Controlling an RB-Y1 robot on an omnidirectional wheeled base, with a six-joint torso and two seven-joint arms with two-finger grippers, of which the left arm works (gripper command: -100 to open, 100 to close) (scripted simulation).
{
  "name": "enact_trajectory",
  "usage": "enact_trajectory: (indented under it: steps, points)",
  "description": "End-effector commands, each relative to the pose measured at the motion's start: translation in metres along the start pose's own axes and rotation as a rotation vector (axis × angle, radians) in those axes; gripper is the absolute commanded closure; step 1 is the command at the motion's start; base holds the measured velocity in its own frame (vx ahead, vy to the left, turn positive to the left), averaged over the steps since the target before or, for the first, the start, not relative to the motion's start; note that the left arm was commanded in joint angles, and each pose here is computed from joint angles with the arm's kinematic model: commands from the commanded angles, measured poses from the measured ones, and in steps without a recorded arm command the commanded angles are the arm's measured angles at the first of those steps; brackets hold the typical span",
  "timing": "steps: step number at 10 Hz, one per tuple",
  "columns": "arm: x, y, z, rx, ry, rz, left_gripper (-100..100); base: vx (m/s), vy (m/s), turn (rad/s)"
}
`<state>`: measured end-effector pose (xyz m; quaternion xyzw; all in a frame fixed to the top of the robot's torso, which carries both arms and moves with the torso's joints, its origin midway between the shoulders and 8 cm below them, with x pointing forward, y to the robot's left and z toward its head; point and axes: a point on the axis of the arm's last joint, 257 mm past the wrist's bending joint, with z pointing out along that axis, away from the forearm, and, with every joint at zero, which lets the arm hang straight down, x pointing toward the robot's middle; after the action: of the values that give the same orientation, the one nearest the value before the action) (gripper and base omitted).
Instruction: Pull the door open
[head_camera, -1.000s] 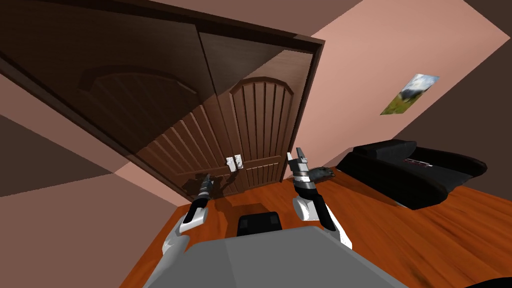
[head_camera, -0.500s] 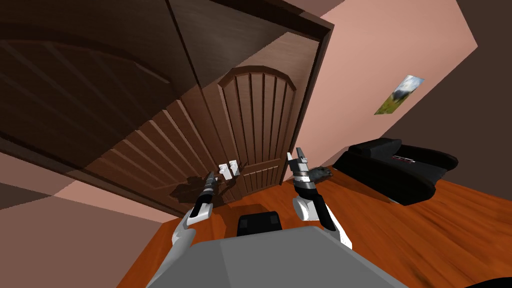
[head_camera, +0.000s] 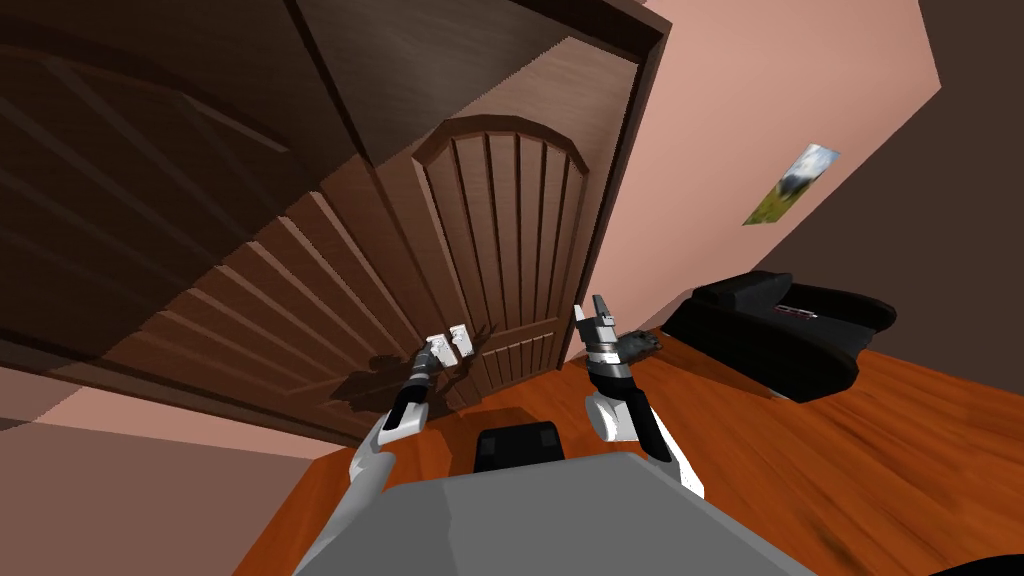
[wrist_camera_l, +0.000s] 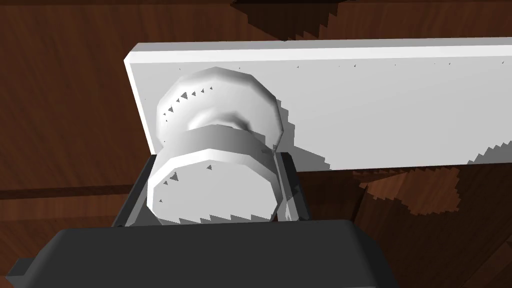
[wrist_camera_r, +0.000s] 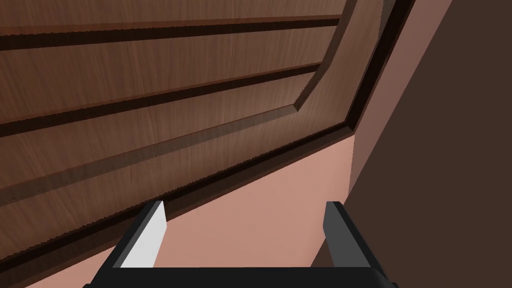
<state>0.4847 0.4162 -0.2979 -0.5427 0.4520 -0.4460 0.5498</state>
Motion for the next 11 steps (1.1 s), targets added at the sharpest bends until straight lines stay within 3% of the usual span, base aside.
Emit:
enact_trajectory:
  steps: [1, 3, 4, 5, 6, 11]
  points:
    - [-0.002, 0.002, -0.0012, -0.004, -0.003, 0.0, 100, -0.02, 0.005, -0.007]
    - [-0.002, 0.002, -0.0012, -0.004, -0.003, 0.0, 100, -0.005, -0.001, 0.002]
    - [-0.016, 0.01, -0.0082, -0.025, -0.021, 0.009, 100, -0.11, 0.051, 0.126]
    - [-0.02, 0.012, -0.0099, -0.029, -0.026, 0.012, 100, -0.181, 0.063, 0.088]
    - [-0.02, 0.011, -0.011, -0.023, -0.022, 0.012, -100, -0.209, 0.052, 0.083]
    - [0.004, 0.003, -0.0094, -0.01, 0.026, -0.004, -100, -0.186, -0.048, -0.036]
